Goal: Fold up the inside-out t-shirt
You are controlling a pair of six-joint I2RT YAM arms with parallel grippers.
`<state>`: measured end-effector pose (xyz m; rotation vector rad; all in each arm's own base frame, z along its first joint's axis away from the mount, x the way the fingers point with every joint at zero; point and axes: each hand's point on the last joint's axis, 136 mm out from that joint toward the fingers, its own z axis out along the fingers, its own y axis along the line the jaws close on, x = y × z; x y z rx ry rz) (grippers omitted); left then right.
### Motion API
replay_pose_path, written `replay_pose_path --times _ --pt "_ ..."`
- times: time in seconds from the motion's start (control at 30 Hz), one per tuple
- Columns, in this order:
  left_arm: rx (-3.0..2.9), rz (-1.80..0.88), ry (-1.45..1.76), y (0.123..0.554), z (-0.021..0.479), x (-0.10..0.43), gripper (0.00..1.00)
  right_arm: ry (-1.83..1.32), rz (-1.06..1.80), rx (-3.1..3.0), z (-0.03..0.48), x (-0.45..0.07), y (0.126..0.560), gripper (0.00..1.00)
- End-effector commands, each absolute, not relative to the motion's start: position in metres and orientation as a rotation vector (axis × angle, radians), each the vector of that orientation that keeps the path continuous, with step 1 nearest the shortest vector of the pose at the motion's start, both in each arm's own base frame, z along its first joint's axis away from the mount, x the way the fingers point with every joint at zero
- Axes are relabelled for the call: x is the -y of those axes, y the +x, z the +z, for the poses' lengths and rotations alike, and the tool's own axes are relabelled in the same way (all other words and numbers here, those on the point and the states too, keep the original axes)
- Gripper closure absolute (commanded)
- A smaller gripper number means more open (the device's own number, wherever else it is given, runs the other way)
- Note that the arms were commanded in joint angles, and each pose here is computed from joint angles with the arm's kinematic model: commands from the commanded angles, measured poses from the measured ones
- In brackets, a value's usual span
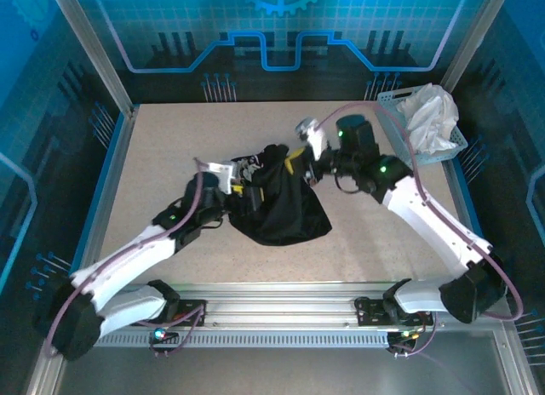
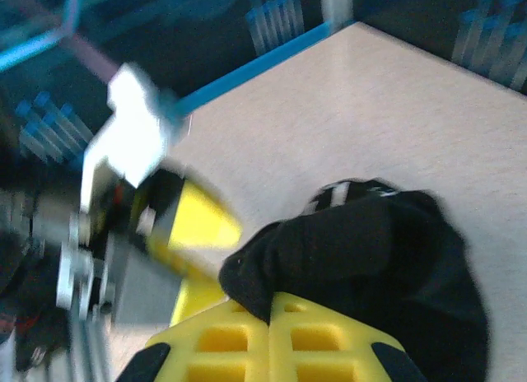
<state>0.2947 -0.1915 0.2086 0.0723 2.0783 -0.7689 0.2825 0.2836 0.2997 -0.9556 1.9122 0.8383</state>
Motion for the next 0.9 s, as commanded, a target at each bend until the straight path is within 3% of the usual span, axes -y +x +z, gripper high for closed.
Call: replay_pose_path --times 0.0,0.13,0.43,0.5,0.63,0.77,0.87 --pt "-2.030 -0.690 -0.006 0.289 0.220 0.155 0.25 -1.175 0.827 -2.007 0.225 -0.292 0.227 0.98" --pt "-2.080 -0.690 -0.079 0.304 0.224 0.147 0.24 -1.190 0.902 -2.020 0.185 -0.299 0.204 0.96" --pt "-2.307 -0.687 0.191 0.326 0.204 0.212 0.20 -1.171 0.912 -1.996 0.159 -0.301 0.197 0.93" --pt "-2.354 -0.684 0.212 0.324 0.192 0.219 0.20 -1.191 0.933 -1.984 0.160 -0.302 0.194 0.86" --pt "-2.405 -0.658 0.198 0.322 0.174 0.217 0.20 -1.193 0.997 -1.931 0.179 -0.300 0.191 0.62" --pt "-2.341 -0.621 0.139 0.320 0.181 0.203 0.20 -0.843 0.934 -2.015 0.199 -0.263 0.246 0.46" --pt "-2.268 -0.709 0.157 0.304 0.192 0.209 0.20 -0.570 0.799 -2.234 0.178 -0.234 0.292 0.43"
